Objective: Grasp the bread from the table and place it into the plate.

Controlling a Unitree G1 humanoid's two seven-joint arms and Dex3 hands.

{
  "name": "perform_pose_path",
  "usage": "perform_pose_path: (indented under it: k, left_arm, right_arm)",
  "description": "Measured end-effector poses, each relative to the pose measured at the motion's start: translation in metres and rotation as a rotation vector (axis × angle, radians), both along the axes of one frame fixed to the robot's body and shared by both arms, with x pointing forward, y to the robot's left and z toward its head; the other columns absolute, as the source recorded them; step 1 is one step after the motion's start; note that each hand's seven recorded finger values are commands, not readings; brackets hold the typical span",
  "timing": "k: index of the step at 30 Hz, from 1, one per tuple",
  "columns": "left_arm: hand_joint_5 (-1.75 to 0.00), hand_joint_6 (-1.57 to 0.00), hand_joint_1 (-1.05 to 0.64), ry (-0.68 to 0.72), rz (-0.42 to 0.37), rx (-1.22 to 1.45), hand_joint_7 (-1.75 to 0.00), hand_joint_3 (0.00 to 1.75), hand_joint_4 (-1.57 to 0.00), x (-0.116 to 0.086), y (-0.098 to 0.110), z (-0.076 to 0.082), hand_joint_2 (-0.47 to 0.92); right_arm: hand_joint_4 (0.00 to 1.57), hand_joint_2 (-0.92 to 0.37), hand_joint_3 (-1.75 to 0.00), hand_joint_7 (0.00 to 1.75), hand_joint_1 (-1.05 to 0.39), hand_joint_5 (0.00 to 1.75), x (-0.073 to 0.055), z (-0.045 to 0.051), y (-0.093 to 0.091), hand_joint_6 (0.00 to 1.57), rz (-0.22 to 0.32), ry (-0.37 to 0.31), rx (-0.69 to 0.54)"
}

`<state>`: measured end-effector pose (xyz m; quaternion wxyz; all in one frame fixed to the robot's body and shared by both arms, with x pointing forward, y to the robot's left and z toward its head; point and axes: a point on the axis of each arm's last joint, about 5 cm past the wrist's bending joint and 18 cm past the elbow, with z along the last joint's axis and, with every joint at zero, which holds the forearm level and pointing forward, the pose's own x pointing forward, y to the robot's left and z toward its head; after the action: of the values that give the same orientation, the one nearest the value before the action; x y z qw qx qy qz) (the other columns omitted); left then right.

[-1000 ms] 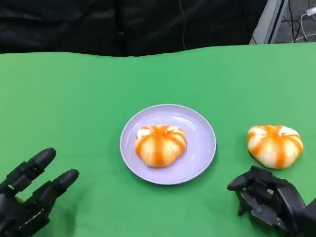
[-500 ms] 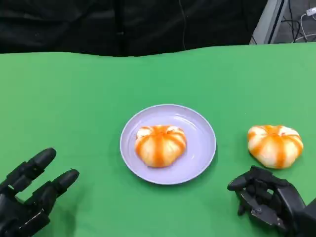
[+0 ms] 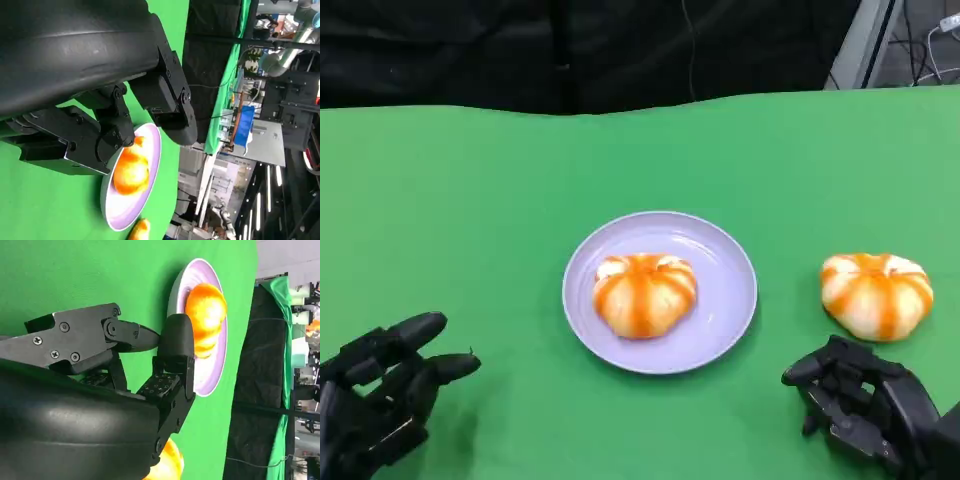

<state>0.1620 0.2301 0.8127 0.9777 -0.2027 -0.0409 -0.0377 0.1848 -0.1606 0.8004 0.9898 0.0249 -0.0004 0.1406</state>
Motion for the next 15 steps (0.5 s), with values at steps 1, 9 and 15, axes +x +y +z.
perform_pose_path:
  k: [1,9,15]
  left_arm:
    - [-0.98,-1.12,0.14,0.001,0.001,0.000,-0.07,0.89,-0.84,0.0000,0.0000,0.0000,0.76]
    - [-1.33,-1.09,0.11,0.002,0.003,0.002,-0.55,0.93,-0.85,0.0000,0.0000,0.0000,0.74]
    - [-1.74,-0.81,0.09,0.006,0.038,0.055,-1.48,0.98,-0.84,0.0020,-0.0017,-0.0020,0.71]
  right_arm:
    - [0.65,-0.92,-0.45,1.10,-0.28,1.75,0.0000,0.0000,0.0000,0.74,0.000,0.000,0.000]
    - [0.65,-0.92,-0.45,1.10,-0.27,1.75,0.0000,-0.0001,-0.0001,0.74,-0.001,0.001,0.001]
    - [0.64,-0.92,-0.46,1.10,-0.27,1.75,0.0000,0.0000,-0.0008,0.73,0.002,0.001,0.000]
